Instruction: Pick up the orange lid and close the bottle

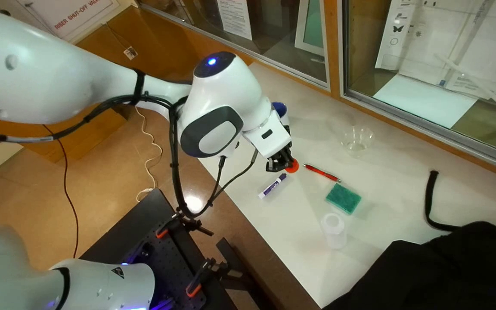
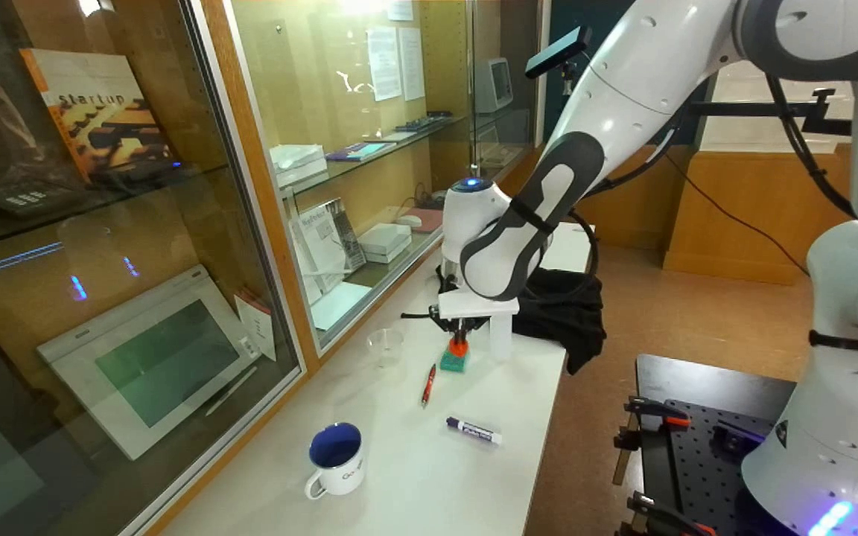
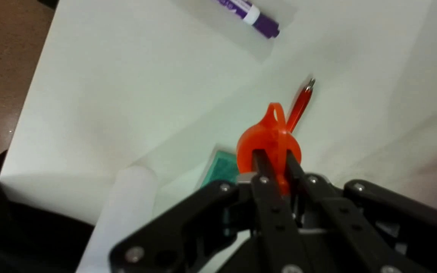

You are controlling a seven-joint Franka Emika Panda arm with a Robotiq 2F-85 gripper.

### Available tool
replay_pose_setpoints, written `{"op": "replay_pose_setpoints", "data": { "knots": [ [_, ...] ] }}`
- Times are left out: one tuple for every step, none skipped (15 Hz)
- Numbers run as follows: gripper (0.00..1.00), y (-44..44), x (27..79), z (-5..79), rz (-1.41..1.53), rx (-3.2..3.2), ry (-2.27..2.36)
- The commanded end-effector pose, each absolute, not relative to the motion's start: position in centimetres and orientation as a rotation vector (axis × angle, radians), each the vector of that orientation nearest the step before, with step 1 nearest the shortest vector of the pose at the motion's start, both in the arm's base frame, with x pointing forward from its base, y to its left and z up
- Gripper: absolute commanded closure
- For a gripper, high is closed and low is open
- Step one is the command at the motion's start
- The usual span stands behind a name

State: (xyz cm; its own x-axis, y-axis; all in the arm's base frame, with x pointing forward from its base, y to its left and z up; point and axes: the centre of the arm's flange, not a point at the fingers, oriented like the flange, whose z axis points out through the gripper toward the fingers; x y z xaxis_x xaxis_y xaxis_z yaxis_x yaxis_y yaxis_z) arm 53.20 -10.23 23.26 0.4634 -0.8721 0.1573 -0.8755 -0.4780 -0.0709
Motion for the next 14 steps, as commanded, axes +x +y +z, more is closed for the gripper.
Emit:
{"op": "replay_pose_setpoints", "data": {
  "knots": [
    [0.97, -13.4, 50.7, 25.8, 0.261, 2.561, -1.682],
    [0.97, -14.4, 50.4, 26.0, 0.253, 2.532, -1.693],
    [0.97, -14.6, 49.9, 25.9, 0.231, 2.505, -1.703],
    [0.89, -15.0, 51.4, 24.5, 0.271, 2.548, -1.668],
    [0.89, -15.5, 51.1, 24.6, 0.26, 2.527, -1.677],
    [0.89, -15.8, 50.9, 24.7, 0.255, 2.52, -1.681],
    [0.89, -15.8, 50.9, 24.7, 0.253, 2.519, -1.682],
    [0.97, -15.7, 50.9, 24.7, 0.252, 2.521, -1.68],
    [0.97, -15.8, 50.9, 25.1, 0.245, 2.526, -1.685],
    [0.97, -16.8, 50.7, 26.1, 0.25, 2.522, -1.712],
    [0.97, -17.7, 50.6, 26.7, 0.247, 2.513, -1.729],
    [0.97, -18.8, 50.5, 27.3, 0.245, 2.505, -1.748],
    [0.97, -20.3, 50.2, 27.9, 0.232, 2.495, -1.771],
    [0.97, -21.7, 50.0, 28.3, 0.207, 2.485, -1.792]
  ]
}}
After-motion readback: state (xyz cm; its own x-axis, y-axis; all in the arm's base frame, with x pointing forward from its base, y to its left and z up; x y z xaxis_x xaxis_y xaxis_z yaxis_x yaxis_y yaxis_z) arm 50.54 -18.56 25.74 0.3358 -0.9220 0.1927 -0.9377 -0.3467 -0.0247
